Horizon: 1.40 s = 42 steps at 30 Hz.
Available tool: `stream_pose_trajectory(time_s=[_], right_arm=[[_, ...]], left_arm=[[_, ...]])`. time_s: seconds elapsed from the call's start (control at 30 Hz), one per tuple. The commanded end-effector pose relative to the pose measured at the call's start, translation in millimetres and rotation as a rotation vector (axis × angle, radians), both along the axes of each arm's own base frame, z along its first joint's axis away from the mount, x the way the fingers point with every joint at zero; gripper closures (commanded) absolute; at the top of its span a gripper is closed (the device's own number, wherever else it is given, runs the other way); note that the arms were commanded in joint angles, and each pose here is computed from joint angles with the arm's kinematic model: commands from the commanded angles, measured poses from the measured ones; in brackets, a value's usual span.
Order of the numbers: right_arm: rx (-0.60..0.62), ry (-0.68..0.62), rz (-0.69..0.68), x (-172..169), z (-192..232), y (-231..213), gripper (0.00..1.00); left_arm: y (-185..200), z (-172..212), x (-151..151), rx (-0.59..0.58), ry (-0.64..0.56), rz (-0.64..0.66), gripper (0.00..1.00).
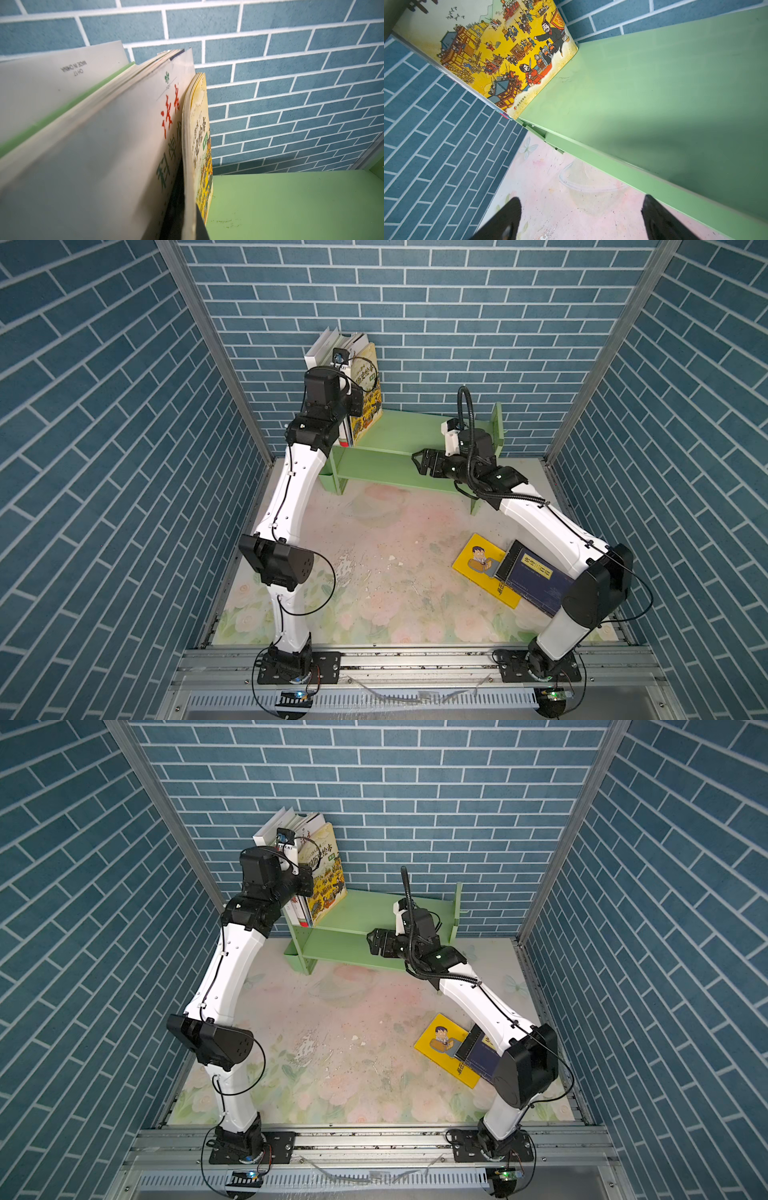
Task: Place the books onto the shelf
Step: 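Press the picture book against the standing books with the left gripper while the right steadies, then release the picture book and lower both grippers toward the table books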
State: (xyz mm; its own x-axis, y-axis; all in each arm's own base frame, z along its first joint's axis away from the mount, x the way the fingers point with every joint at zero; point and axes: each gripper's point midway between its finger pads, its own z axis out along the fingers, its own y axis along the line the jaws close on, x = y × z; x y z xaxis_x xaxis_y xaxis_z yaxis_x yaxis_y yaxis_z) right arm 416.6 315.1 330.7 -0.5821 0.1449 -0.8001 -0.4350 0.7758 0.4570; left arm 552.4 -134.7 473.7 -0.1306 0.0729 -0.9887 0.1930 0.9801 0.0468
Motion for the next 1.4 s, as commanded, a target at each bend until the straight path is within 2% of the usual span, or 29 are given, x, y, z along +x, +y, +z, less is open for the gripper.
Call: stream_pose_trajectory(time_s=[0.0,0.07,0.23,0.53,0.67,1.17,1.37], right_arm=[[-0.019,-0.019,-0.006,4,3,-3,0.09],[-0.018,-0.018,-0.005,4,3,-2,0.09],[-0.021,-0.013,-0.003,4,2,-3,0.09],[-0.021,-0.01,-0.002,4,2,-2,0.09],[-0.02,-0.008,-0.001,5,1,-2,0.09],[-0.016,0.002,0.013,4,-2,2,0.09],[-0.012,-0.001,0.012,1,-1,0,0.09]], left_arm=[[8,-1,-3,0.007,0.011,0.023,0.98],[9,-2,-4,0.009,0.011,0.024,0.97],[11,0,-6,0.009,0.004,0.032,0.84],[15,5,-9,0.013,-0.007,0.047,0.77],[16,10,-12,0.01,-0.019,0.048,0.71],[20,40,-35,-0.045,-0.091,0.039,0.68],[26,59,-58,-0.07,-0.142,0.044,0.65]])
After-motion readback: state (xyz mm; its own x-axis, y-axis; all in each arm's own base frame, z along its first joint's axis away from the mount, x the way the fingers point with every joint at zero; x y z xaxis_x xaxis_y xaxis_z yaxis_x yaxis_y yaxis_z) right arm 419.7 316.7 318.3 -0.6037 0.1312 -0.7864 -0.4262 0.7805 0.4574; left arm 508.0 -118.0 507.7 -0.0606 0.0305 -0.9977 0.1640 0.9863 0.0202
